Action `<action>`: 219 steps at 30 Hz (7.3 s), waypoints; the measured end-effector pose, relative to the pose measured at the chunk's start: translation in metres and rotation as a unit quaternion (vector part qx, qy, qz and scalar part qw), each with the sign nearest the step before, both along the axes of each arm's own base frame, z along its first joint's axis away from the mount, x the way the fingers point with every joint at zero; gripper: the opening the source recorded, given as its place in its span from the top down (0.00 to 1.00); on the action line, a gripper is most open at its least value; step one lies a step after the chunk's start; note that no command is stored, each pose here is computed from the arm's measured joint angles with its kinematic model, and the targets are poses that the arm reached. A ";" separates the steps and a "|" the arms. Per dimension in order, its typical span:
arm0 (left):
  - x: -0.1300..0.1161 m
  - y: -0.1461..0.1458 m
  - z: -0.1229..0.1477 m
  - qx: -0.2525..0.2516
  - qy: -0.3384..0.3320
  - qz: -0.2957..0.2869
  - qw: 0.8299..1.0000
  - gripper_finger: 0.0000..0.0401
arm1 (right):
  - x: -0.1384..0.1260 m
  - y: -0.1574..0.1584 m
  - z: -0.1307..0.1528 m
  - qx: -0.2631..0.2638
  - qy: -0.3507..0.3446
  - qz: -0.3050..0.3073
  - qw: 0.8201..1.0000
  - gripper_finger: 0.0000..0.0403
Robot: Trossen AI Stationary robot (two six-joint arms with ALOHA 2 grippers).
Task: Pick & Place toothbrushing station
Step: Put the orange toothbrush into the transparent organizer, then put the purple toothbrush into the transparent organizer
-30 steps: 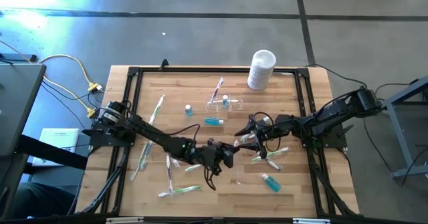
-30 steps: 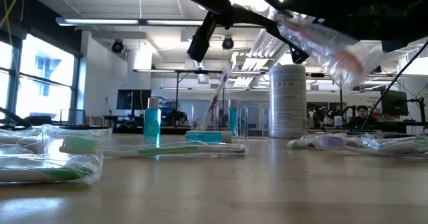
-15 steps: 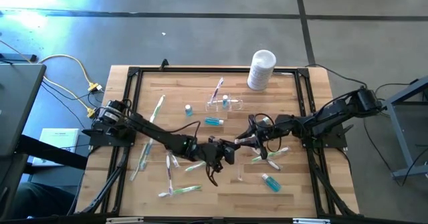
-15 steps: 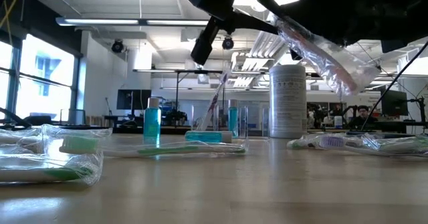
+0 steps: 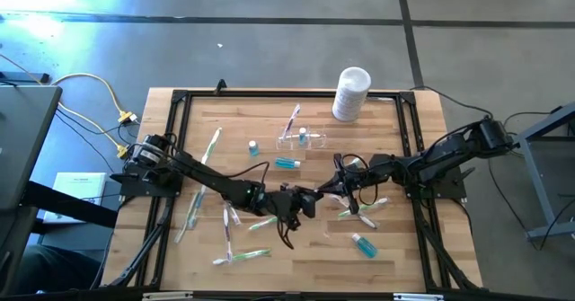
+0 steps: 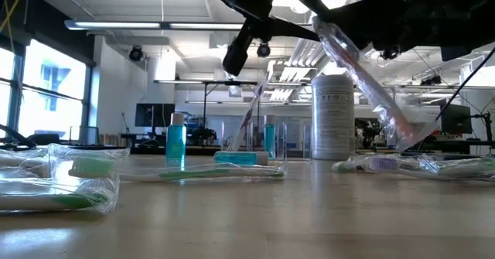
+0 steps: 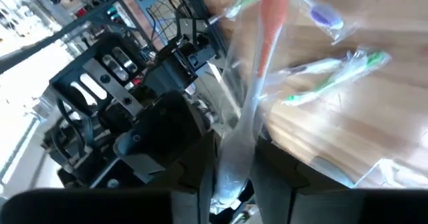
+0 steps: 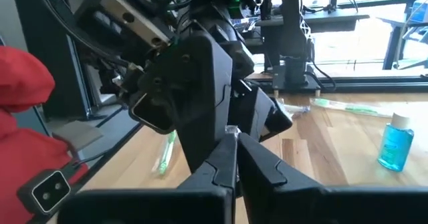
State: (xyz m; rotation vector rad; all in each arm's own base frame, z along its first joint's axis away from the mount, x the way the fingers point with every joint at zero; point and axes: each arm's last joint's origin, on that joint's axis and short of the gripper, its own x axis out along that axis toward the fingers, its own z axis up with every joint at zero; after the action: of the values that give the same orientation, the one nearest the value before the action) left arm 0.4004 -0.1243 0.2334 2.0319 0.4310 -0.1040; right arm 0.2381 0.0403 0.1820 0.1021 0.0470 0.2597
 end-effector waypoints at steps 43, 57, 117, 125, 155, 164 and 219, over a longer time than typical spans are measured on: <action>-0.060 -0.016 0.031 -0.151 -0.049 0.232 0.960 0.62 | -0.022 -0.009 0.039 -0.064 -0.079 -0.095 0.990 0.99; -0.141 0.077 0.084 -0.613 0.076 0.378 0.689 0.62 | -0.047 -0.038 0.073 -0.169 -0.132 -0.320 0.923 1.00; -0.237 0.116 -0.013 -0.795 -0.084 0.246 0.548 0.62 | 0.023 -0.134 0.014 -0.073 0.001 -0.427 0.902 0.56; -0.239 0.116 -0.016 -0.800 -0.069 0.265 0.534 0.62 | 0.008 -0.117 0.040 -0.080 0.008 -0.440 0.894 0.46; -0.213 0.114 -0.037 -0.788 -0.052 0.296 0.538 0.62 | -0.072 -0.057 -0.002 0.018 0.471 -0.228 0.852 0.47; -0.209 0.114 -0.045 -0.782 -0.038 0.315 0.536 0.62 | -0.060 -0.052 -0.029 -0.006 0.545 -0.217 0.810 0.53; -0.188 0.110 0.006 -0.962 -0.128 0.120 0.209 0.62 | 0.032 0.061 0.057 -0.511 0.182 -0.221 0.811 0.96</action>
State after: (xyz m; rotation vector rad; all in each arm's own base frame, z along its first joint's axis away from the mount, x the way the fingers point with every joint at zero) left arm 0.2122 -0.0146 0.2389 -0.6662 0.0657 -0.0249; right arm 0.2696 0.1010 0.2390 -0.9173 0.5336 -0.2839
